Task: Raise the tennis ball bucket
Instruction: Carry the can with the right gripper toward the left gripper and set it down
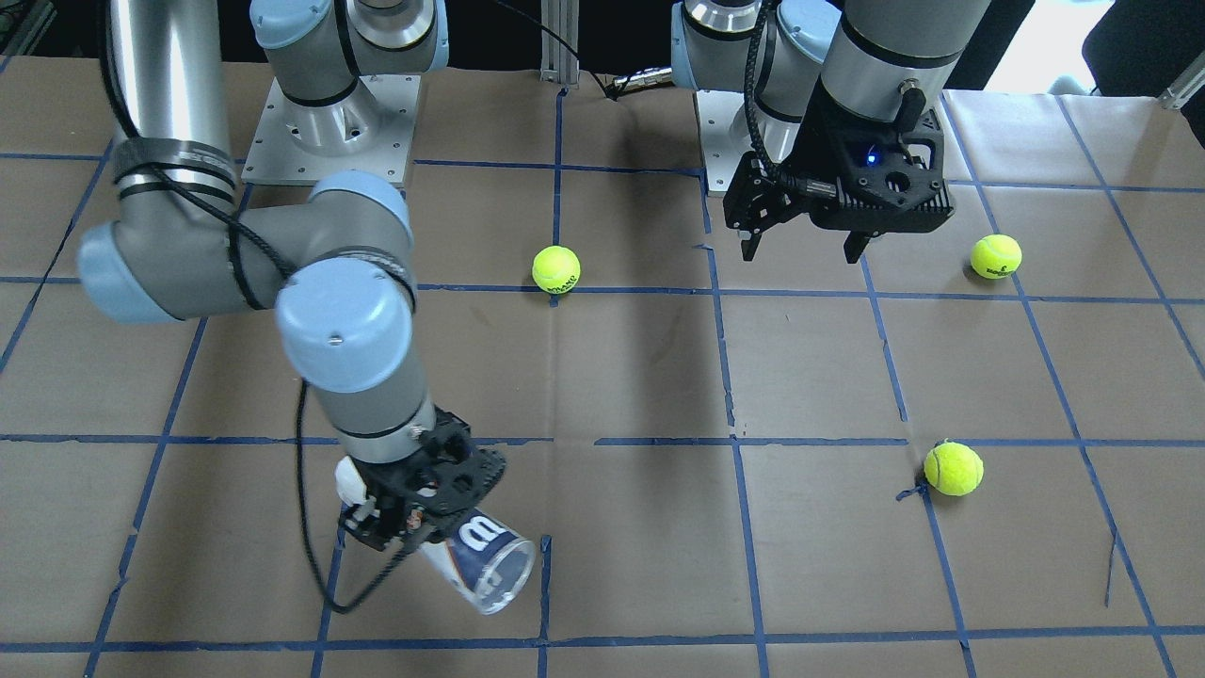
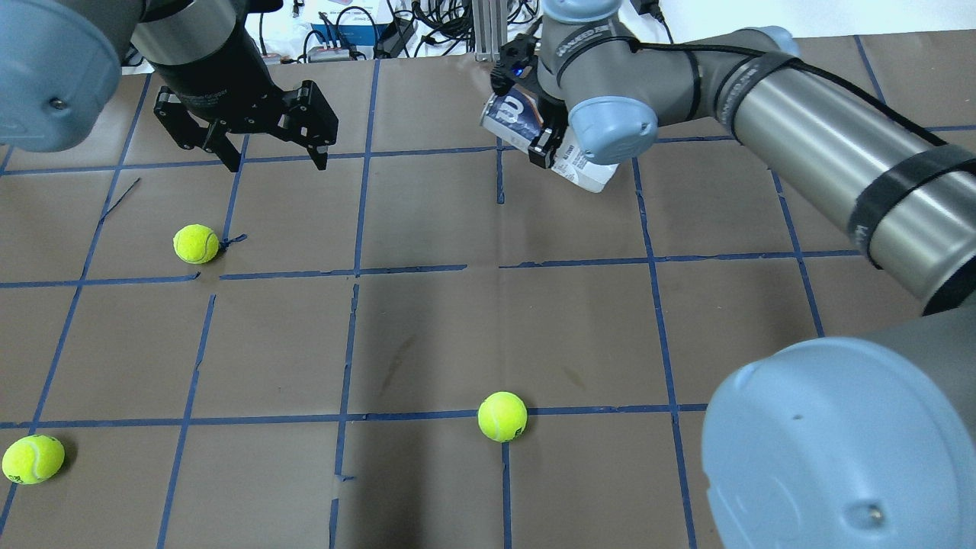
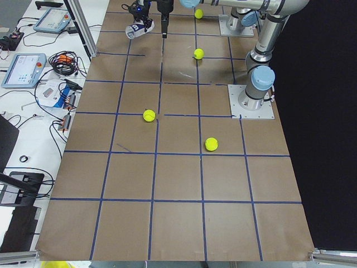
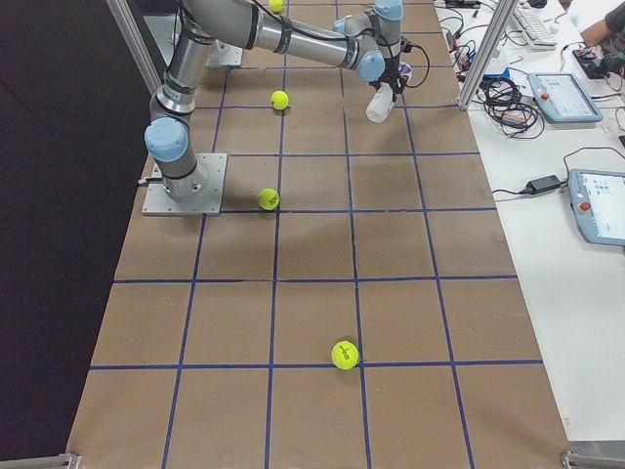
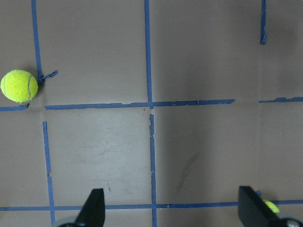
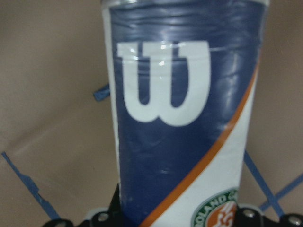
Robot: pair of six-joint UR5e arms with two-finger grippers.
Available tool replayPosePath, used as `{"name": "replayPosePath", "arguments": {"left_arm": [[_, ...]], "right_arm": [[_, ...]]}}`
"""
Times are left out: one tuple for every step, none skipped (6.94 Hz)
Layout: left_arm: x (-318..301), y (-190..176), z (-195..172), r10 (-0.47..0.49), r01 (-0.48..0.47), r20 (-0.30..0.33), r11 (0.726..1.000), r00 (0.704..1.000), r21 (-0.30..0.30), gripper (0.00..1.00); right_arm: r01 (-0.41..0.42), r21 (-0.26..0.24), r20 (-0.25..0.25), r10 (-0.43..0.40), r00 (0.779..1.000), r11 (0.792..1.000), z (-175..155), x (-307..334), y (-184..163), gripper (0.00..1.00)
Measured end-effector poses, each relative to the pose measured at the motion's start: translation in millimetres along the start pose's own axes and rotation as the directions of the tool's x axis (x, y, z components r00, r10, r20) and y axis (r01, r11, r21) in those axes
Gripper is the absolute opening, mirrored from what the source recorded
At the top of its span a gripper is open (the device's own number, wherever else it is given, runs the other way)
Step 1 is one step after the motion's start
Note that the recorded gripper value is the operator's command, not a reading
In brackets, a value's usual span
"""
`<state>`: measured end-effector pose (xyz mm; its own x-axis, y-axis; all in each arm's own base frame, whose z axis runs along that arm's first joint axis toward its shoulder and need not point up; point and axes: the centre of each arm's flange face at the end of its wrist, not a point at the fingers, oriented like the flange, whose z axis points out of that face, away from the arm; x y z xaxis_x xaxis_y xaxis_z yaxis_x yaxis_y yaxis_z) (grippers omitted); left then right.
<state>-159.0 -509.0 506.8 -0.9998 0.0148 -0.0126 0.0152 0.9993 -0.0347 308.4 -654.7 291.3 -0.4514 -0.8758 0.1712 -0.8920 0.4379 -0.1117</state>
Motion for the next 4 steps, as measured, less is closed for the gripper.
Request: {"name": "replayPosePath", "arguments": {"left_arm": [[0,0,0,0.000,0.000,-0.001,1.000,1.000,0.000,1.00],[0,0,0,0.000,0.000,-0.002,1.000,1.000,0.000,1.00],[0,0,0,0.000,0.000,-0.002,1.000,1.000,0.000,1.00],[0,0,0,0.000,0.000,-0.002,1.000,1.000,0.000,1.00]], "right_arm": [[0.130,0.023,-0.020,-0.129,0.991,0.991,15,-27,-31,0.67],[0.262,0.032,-0.032,-0.261,0.965,0.965,29,-49,-50,0.68],[0.402,0.029,-0.039,-0.401,0.915,0.915,38,-63,-60,0.67],[0.503,0.006,-0.049,-0.502,0.863,0.864,43,-66,-62,0.68]]}}
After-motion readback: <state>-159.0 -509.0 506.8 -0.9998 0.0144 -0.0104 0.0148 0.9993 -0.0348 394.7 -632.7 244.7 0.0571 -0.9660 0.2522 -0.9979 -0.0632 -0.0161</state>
